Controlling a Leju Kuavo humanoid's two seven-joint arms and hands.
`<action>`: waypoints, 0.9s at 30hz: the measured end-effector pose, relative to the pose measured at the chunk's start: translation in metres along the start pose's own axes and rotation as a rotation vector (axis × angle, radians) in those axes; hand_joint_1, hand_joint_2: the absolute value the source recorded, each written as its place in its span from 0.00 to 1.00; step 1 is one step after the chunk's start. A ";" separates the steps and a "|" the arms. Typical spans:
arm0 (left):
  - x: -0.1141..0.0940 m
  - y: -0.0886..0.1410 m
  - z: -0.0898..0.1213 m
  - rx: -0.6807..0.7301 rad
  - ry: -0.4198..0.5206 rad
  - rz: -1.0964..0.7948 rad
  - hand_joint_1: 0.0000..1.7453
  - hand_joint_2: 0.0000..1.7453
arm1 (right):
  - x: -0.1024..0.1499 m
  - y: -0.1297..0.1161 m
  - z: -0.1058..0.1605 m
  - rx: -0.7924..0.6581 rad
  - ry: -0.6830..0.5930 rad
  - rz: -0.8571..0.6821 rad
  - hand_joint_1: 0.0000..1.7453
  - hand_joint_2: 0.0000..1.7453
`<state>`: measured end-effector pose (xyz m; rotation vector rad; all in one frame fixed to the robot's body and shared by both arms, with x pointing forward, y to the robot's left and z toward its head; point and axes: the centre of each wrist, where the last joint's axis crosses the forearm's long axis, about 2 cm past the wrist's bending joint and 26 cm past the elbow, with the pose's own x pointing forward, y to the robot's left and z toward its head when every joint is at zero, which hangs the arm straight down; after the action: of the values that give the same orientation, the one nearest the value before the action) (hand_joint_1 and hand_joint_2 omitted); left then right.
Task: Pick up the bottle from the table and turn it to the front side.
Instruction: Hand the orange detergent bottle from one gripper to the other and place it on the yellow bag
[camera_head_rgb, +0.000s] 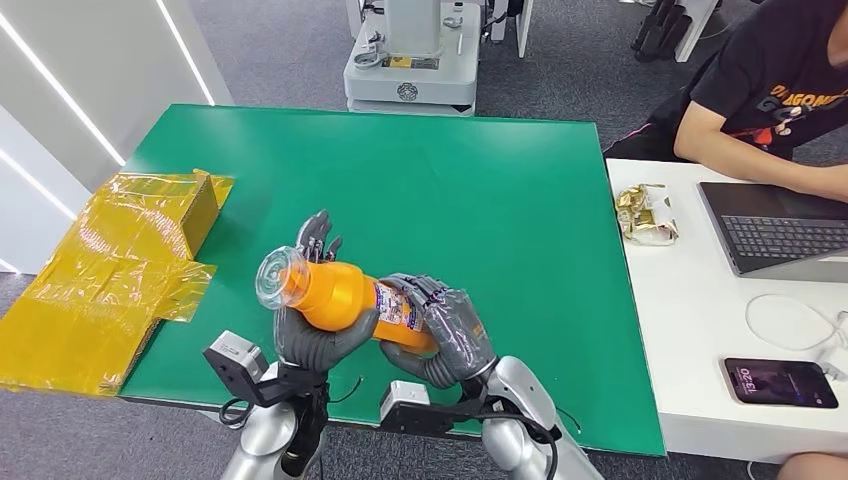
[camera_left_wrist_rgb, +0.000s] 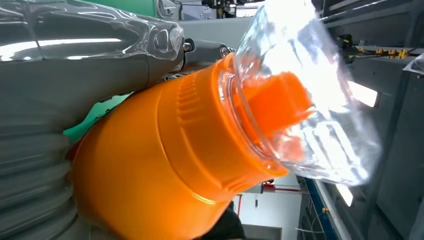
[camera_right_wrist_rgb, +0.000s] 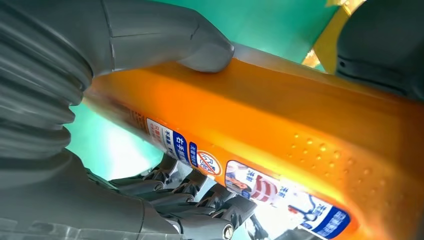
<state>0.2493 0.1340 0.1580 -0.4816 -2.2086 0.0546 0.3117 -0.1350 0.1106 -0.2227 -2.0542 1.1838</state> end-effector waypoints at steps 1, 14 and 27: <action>0.000 0.000 0.001 0.003 -0.002 -0.002 1.00 1.00 | -0.001 0.000 -0.001 0.005 0.000 -0.001 1.00 1.00; 0.000 0.003 0.002 0.036 -0.013 -0.030 1.00 1.00 | -0.005 0.001 -0.014 0.031 -0.025 -0.019 1.00 1.00; 0.000 0.009 0.000 0.052 -0.020 -0.049 1.00 1.00 | -0.003 0.008 -0.020 0.024 -0.027 -0.043 0.00 1.00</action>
<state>0.2518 0.1423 0.1559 -0.4003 -2.2318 0.0909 0.3262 -0.1187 0.1087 -0.1516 -2.0566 1.1906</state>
